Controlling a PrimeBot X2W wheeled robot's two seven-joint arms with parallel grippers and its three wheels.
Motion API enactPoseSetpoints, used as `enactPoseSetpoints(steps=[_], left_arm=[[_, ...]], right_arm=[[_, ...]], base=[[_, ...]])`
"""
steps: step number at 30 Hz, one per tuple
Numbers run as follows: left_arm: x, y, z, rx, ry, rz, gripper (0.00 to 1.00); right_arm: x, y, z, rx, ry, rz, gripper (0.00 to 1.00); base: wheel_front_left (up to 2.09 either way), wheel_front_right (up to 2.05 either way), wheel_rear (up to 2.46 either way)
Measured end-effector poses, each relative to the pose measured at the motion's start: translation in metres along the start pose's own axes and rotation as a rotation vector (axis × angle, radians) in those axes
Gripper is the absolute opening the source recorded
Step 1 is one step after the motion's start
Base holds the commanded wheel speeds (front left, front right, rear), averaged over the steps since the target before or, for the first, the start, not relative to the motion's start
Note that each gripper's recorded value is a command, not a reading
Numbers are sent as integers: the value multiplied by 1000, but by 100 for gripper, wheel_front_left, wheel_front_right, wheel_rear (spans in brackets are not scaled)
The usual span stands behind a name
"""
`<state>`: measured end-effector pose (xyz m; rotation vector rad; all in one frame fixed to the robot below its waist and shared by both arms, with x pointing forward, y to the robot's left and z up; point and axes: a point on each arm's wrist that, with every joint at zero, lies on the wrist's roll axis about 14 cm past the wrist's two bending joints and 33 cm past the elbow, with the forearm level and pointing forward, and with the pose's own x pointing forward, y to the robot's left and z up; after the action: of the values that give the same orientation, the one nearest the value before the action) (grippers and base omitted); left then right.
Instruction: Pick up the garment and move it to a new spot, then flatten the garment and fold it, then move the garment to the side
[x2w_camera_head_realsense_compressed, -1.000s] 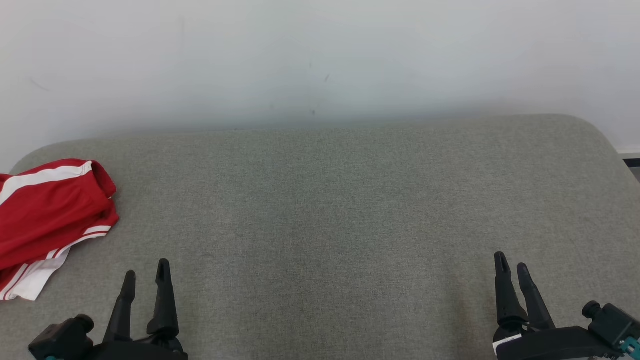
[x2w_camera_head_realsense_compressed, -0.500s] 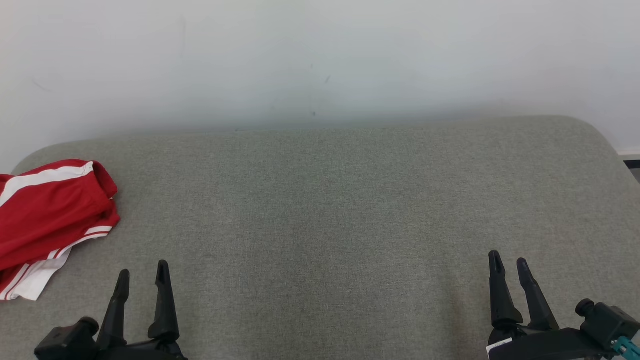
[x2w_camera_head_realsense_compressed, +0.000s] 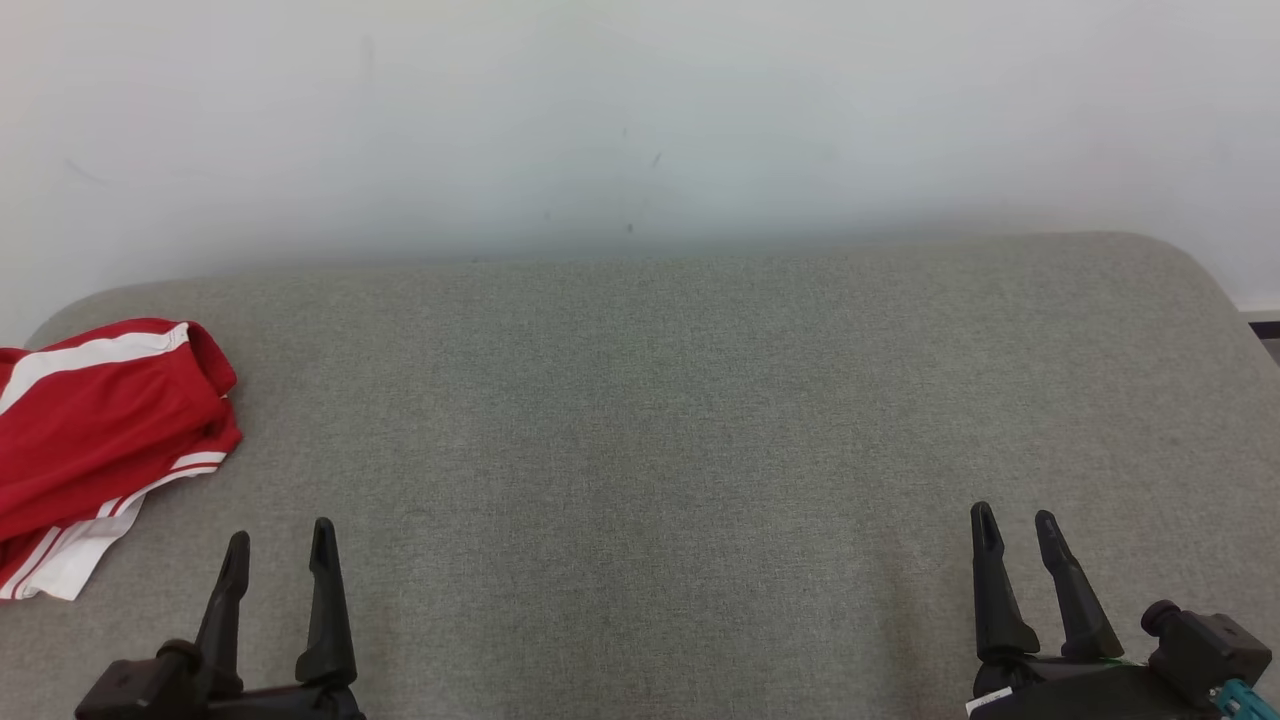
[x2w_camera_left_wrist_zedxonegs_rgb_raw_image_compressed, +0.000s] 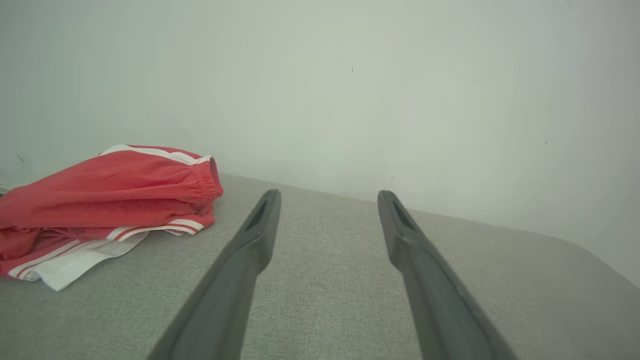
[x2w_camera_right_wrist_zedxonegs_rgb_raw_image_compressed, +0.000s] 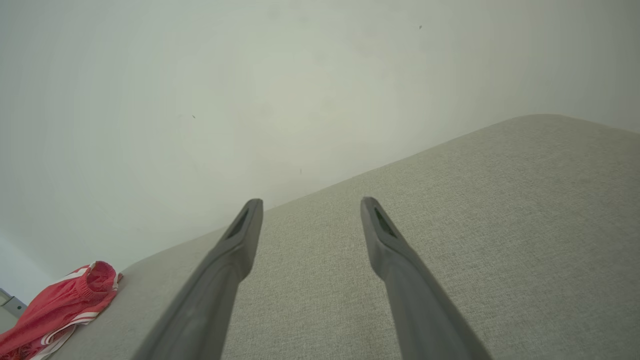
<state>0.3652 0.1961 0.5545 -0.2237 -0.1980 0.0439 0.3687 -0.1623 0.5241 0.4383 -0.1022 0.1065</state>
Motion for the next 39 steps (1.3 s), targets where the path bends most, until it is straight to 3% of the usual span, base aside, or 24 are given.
enactPoseSetpoints(steps=[30, 39], left_arm=[[-15, 10, -5, 185, -3, -17, 100], [-18, 18, -9, 174, 26, 11, 100]], right_arm=[[-3, 15, 5, -189, -28, 80, 100], [-4, 12, 6, -179, -13, 66, 100]], base=[[0, 0, 0], [0, 0, 0]])
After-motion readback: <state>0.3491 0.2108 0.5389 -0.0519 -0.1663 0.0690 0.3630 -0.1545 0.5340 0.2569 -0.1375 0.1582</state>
